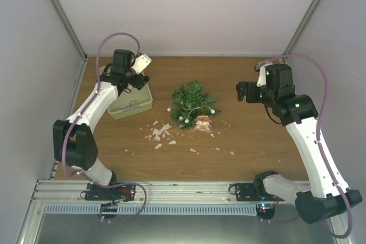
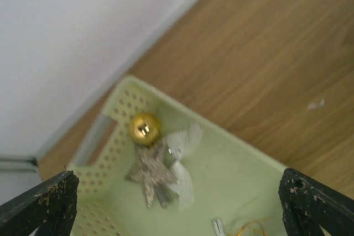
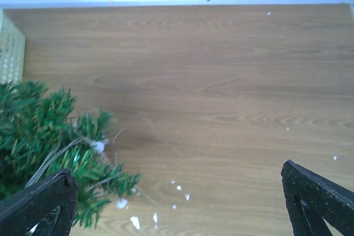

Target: Decorate the small christmas tree

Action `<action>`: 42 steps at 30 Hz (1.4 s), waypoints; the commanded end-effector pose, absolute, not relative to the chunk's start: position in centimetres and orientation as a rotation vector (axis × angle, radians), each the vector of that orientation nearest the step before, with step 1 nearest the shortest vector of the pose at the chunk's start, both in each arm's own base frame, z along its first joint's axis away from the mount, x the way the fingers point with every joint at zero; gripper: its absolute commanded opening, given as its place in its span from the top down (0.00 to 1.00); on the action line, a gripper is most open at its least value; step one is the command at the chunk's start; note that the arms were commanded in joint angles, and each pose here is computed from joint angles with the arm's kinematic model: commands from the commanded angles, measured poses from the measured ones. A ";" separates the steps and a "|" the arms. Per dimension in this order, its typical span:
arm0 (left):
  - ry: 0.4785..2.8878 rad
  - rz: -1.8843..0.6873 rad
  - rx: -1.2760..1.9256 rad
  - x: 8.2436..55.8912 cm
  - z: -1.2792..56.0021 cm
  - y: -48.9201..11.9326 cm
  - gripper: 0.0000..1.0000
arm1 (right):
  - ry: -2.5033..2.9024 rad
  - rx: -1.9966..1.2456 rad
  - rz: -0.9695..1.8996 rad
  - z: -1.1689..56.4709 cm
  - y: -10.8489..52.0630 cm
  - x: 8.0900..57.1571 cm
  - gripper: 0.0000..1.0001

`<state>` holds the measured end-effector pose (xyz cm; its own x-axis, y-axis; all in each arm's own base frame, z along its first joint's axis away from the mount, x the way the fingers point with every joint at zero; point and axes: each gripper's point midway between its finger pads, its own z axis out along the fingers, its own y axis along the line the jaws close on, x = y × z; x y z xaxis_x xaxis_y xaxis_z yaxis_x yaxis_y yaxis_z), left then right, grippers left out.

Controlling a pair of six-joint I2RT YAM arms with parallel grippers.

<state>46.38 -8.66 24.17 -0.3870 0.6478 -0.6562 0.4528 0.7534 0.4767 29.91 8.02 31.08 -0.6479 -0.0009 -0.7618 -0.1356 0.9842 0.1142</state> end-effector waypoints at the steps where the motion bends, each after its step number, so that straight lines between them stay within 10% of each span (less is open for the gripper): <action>1: 2.183 0.324 0.835 46.9 18.8 -5.9 0.02 | 2.156 -0.071 0.146 34.1 6.6 32.1 0.00; 33: 2.656 -0.039 1.000 42.0 6.1 -2.9 0.39 | 2.199 -0.096 0.159 30.2 6.2 32.7 0.00; 42: 2.552 0.172 0.790 46.6 8.7 1.1 0.30 | 2.191 -0.093 0.160 30.1 6.2 32.9 0.00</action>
<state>43.17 -1.69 6.39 -0.7258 0.6173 -0.3036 0.6067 0.7824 0.1405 32.75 6.47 29.41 -0.6140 -0.0191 -0.7891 -0.1285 0.9888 0.0760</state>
